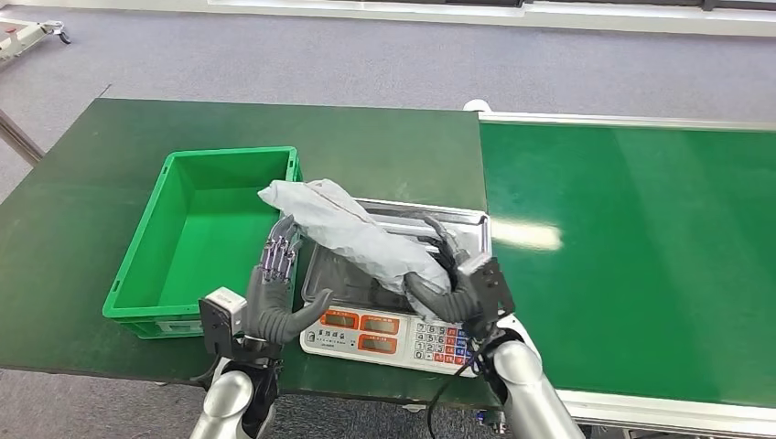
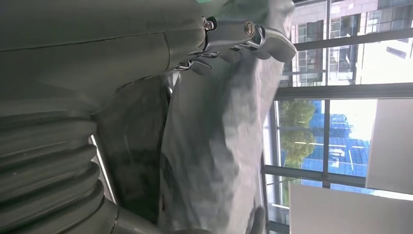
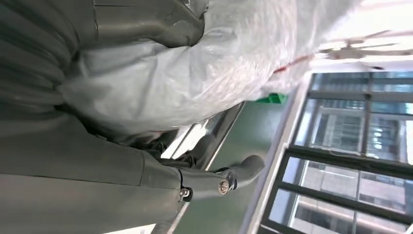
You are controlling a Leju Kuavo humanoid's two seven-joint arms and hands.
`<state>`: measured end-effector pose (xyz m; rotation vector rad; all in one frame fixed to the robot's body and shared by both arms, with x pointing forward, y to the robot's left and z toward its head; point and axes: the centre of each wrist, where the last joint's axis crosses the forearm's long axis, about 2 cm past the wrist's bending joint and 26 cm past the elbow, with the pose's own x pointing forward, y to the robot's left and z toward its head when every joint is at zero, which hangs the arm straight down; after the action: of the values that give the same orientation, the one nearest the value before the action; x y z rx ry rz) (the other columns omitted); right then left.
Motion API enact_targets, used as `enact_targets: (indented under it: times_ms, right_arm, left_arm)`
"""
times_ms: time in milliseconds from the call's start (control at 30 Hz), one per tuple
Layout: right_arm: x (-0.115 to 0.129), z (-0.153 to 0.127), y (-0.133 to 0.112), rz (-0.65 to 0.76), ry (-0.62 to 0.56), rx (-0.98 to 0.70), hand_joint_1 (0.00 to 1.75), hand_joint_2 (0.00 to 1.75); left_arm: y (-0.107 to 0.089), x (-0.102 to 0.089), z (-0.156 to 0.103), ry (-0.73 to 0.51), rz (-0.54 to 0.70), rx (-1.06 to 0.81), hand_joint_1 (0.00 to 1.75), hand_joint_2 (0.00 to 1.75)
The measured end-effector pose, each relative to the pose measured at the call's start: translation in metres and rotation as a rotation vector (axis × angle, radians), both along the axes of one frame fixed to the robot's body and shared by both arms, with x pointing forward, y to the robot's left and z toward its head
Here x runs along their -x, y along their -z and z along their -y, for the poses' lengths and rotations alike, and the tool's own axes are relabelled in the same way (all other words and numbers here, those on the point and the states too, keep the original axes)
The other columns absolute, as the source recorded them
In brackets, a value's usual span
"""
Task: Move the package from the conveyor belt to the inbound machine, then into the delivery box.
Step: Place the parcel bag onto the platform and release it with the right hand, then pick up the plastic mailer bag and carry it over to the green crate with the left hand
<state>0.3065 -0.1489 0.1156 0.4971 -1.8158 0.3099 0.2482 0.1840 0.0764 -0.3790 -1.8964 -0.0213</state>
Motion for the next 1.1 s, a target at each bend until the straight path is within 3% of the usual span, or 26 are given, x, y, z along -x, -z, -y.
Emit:
enact_targets:
  times_ms: [233, 400, 600, 800, 933, 1100]
  right_arm:
    - [0.019, 0.047, 0.032, -0.082, 0.114, -0.112, 0.00, 1.75]
    - [0.023, 0.066, 0.043, -0.116, 0.105, -0.149, 0.00, 1.75]
    - [0.023, 0.082, 0.053, -0.142, 0.069, -0.240, 0.00, 1.75]
    - [0.016, 0.086, 0.055, -0.152, 0.031, -0.276, 0.00, 1.75]
    - [0.008, 0.085, 0.052, -0.148, -0.005, -0.278, 0.00, 1.75]
    - [-0.002, 0.081, 0.048, -0.151, -0.031, -0.279, 0.00, 1.75]
  left_arm:
    - [0.004, 0.007, -0.005, -0.029, 0.033, -0.082, 0.00, 1.75]
    - [0.000, 0.001, -0.007, -0.058, 0.107, -0.217, 0.00, 1.75]
    - [-0.018, -0.018, -0.008, -0.113, 0.247, -0.429, 0.00, 1.75]
    - [-0.040, -0.051, 0.000, -0.195, 0.381, -0.688, 0.00, 1.75]
    - [-0.043, -0.079, 0.013, 0.009, 0.387, -0.814, 0.00, 1.75]
    - [-0.032, -0.112, 0.030, 0.532, 0.391, -1.108, 0.00, 1.75]
